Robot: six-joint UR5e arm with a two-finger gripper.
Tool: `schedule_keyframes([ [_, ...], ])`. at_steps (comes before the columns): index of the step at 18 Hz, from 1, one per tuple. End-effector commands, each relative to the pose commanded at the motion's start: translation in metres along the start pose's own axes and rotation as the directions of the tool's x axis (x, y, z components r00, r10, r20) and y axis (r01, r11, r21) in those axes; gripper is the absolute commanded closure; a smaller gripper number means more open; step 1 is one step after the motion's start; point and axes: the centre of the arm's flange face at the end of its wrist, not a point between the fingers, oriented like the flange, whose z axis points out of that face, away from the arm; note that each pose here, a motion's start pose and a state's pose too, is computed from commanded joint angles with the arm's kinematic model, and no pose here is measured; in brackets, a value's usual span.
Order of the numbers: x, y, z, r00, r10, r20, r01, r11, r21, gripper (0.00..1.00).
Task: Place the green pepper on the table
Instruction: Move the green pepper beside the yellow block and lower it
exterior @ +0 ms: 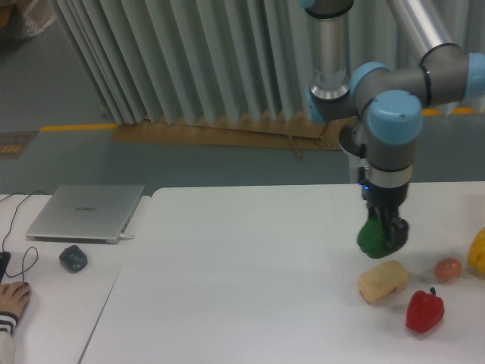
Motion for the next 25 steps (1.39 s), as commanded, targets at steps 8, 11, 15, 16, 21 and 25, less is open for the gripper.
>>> schedule_keyframes([
  [8, 0.031, -0.062, 0.016, 1.0, 0.007, -0.024, -0.008, 1.0, -0.023, 0.89],
  [11, 0.039, -0.075, 0.018, 1.0, 0.003, -0.025, -0.003, 1.0, -0.023, 0.89],
  [15, 0.045, -0.086, 0.024, 0.999, 0.024, -0.029, -0.025, 0.999, -0.043, 0.86],
  [16, 0.045, -0.085, 0.025, 0.999, 0.024, -0.029, -0.025, 0.999, -0.048, 0.86],
  [21, 0.036, -0.083, 0.037, 0.999, 0.023, -0.03, -0.026, 0.996, -0.08, 0.86],
  [25, 0.026, -0.08, 0.048, 0.999, 0.016, -0.029, -0.018, 0.996, -0.091, 0.86],
])
